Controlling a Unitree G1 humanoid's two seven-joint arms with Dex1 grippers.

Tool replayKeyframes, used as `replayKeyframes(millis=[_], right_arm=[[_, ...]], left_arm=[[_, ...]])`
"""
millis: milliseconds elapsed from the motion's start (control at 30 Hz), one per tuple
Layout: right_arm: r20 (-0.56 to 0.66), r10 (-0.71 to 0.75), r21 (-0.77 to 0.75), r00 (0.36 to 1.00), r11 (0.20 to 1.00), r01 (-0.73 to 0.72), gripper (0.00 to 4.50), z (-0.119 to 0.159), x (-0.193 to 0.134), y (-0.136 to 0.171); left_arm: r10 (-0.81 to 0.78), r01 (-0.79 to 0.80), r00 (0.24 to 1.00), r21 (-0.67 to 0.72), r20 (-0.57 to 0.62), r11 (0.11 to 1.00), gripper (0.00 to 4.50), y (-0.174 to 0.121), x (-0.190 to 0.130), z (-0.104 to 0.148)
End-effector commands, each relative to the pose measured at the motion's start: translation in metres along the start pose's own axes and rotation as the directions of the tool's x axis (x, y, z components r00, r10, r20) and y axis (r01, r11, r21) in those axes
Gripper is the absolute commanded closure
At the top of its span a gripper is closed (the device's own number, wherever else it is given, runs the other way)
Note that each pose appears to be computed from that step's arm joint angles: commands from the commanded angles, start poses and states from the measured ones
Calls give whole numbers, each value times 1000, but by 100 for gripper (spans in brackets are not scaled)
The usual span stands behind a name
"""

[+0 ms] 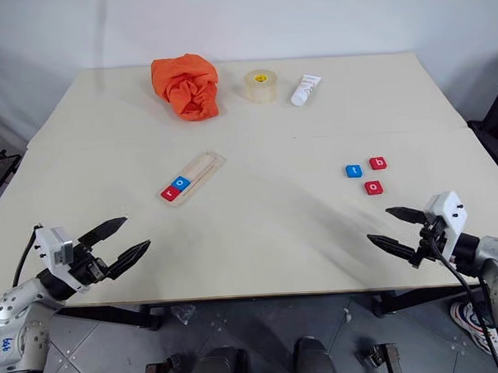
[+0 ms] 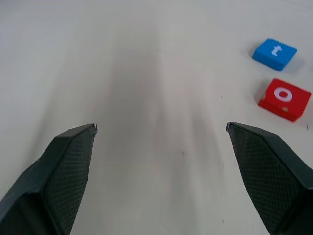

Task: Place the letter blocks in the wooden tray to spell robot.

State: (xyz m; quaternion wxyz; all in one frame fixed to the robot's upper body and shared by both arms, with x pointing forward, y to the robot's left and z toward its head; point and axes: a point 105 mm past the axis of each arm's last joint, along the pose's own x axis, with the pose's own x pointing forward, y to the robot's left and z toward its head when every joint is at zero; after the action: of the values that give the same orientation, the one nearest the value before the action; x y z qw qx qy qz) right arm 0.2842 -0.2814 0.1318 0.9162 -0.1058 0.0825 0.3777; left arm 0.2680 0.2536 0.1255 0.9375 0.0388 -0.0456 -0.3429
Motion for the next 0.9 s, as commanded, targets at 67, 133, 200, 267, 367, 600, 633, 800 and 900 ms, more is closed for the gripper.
replayKeyframes(millis=[67, 133, 200, 267, 367, 600, 633, 800, 900], right_arm=[[48, -8, -50, 999, 999, 11, 5, 19, -4, -2], [53, -2, -57, 999, 998, 5, 5, 23, -2, -2], [65, 21, -72, 998, 997, -16, 5, 28, 4, 1], [71, 37, -82, 997, 996, -32, 5, 32, 7, 2], [93, 75, -108, 993, 992, -65, 5, 43, 20, 5], [125, 136, -148, 983, 982, -117, 5, 57, 38, 7], [130, 149, -153, 980, 980, -128, 5, 59, 41, 9], [136, 189, -167, 972, 972, -166, 5, 64, 49, 14], [130, 215, -169, 968, 967, -192, 5, 62, 53, 20]], left_arm=[[13, -13, 1000, 37, 3, 999, 0, 3, 2, 6], [29, -29, 1000, 34, 2, 999, 0, 4, 4, 6], [42, -42, 999, 38, 2, 998, 0, 4, 3, 7], [59, -59, 998, 42, -5, 997, 0, 5, 1, 7], [116, -115, 992, 34, -53, 993, 0, 7, -16, 4], [195, -197, 976, -9, -100, 980, 0, 7, -49, 2], [200, -202, 974, -5, -105, 979, 0, 9, -49, 3], [199, -198, 974, 13, -112, 980, 0, 21, -33, 12], [165, -164, 979, 20, -122, 986, 0, 28, -12, 18]])
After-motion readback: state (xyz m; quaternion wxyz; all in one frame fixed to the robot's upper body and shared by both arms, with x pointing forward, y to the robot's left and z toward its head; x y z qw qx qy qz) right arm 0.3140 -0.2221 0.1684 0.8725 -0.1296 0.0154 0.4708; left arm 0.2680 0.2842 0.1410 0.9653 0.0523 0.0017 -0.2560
